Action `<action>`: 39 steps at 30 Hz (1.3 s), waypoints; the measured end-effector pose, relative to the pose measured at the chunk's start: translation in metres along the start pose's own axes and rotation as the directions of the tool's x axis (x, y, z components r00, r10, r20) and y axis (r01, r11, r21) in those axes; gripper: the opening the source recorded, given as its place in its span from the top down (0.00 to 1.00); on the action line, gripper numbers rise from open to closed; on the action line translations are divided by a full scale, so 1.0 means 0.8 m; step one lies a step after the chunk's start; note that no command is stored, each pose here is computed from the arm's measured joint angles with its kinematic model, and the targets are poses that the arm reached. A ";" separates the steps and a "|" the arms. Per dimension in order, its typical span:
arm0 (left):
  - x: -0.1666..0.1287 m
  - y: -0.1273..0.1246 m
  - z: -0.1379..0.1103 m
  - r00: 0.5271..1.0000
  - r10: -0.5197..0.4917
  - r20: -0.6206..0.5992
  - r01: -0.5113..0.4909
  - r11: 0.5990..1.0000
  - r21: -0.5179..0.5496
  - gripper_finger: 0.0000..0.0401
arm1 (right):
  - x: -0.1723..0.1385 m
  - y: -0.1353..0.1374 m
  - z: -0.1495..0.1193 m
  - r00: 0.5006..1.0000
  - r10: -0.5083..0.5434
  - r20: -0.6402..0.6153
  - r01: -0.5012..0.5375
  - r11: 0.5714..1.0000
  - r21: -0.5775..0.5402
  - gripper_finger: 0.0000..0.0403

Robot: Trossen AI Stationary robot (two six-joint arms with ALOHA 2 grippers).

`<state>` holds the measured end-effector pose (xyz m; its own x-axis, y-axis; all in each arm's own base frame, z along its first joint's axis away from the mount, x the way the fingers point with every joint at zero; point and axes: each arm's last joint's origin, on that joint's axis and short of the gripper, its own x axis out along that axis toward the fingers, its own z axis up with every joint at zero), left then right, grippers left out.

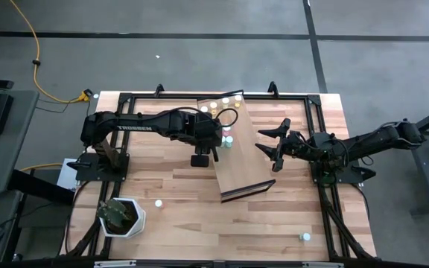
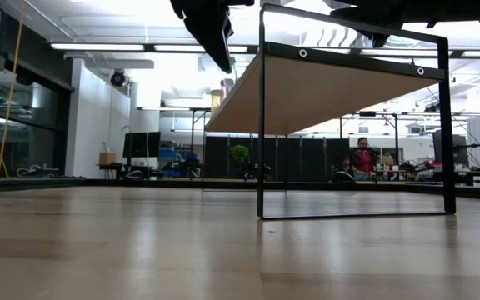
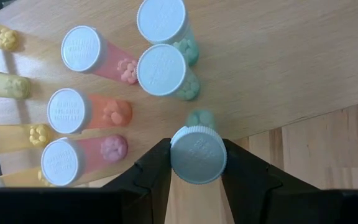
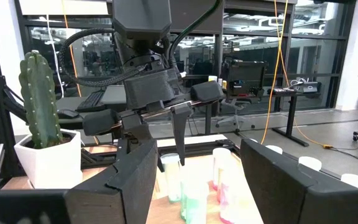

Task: Pick and place medicine bottles onto shelf by color
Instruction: Put the blue pill bottle on the shelf aligned with the other blue pill bottles

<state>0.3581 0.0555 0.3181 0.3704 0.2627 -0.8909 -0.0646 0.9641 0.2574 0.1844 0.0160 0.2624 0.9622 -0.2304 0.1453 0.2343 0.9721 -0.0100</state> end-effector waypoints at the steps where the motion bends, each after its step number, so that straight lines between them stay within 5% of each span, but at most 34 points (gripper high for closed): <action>1: 0.000 0.000 0.000 1.000 0.000 0.000 0.000 1.000 0.000 0.71 | 0.000 0.000 0.000 1.000 0.000 0.000 0.000 1.000 0.000 0.45; 18: 0.000 0.000 0.000 1.000 0.000 0.000 0.000 1.000 -0.001 0.54 | 0.000 0.000 0.000 1.000 0.000 -0.001 0.000 1.000 0.000 0.45; 39: -0.006 0.005 -0.019 0.977 0.152 -0.151 -0.162 0.985 -0.059 0.52 | 0.000 0.000 0.000 1.000 0.000 -0.004 0.000 1.000 -0.002 0.45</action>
<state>0.3421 0.0587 0.3179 0.2117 0.4086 -0.8878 -0.1780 0.9093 0.3761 0.1844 0.0160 0.2621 0.9628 -0.2303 0.1416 0.2343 0.9721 -0.0117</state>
